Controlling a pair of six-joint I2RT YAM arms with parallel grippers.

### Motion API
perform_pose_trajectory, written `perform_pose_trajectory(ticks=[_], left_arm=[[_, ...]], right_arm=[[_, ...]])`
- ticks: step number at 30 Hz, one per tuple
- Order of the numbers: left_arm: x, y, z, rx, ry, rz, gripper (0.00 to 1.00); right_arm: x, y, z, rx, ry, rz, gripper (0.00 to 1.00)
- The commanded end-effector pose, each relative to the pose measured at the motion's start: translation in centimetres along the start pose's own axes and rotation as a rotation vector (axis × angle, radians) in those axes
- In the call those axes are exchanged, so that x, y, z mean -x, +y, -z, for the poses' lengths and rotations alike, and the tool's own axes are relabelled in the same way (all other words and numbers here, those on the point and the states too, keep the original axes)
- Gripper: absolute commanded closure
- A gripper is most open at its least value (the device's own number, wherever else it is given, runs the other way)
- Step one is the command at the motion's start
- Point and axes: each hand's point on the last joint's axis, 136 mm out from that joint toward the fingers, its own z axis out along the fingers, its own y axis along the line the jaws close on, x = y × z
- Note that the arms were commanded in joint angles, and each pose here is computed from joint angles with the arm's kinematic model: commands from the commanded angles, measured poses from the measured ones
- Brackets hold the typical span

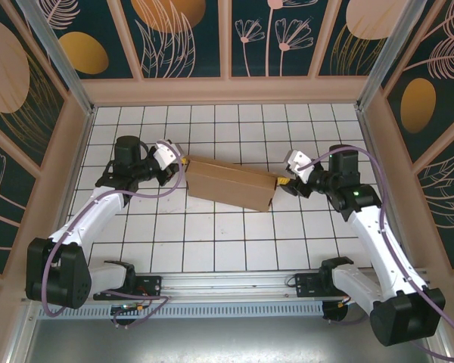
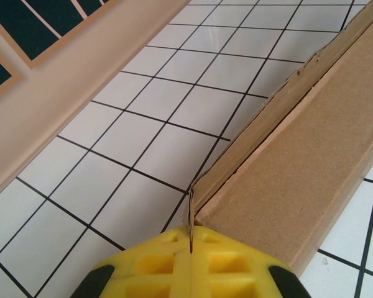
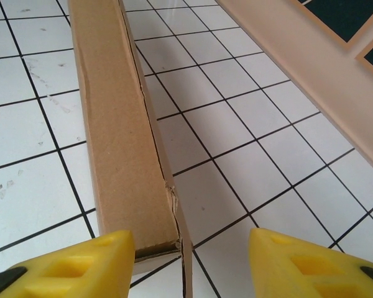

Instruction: Fold the paper box

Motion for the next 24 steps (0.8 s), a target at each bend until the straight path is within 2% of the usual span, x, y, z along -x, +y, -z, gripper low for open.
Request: perform_pose_trajectory(ticks=[1, 8, 16, 24], left_arm=[[0.9, 0.8, 0.3, 0.033, -0.028, -0.015, 1.0], [1.2, 1.1, 0.1, 0.026, -0.02, -0.006, 1.0], [1.2, 1.0, -0.1, 0.013, -0.012, 0.009, 1.0], [1.2, 0.9, -0.3, 0.007, -0.004, 0.019, 1.0]], right_arm=[[-1.2, 1.1, -0.4, 0.054, 0.011, -0.019, 0.51], [-2.9, 1.0, -0.7, 0.009, 0.056, -0.012, 0.57], [-3.1, -0.4, -1.3, -0.043, 0.059, -0.008, 0.83], [-2.3, -1.1, -1.8, -0.047, 0.056, -0.009, 0.85]])
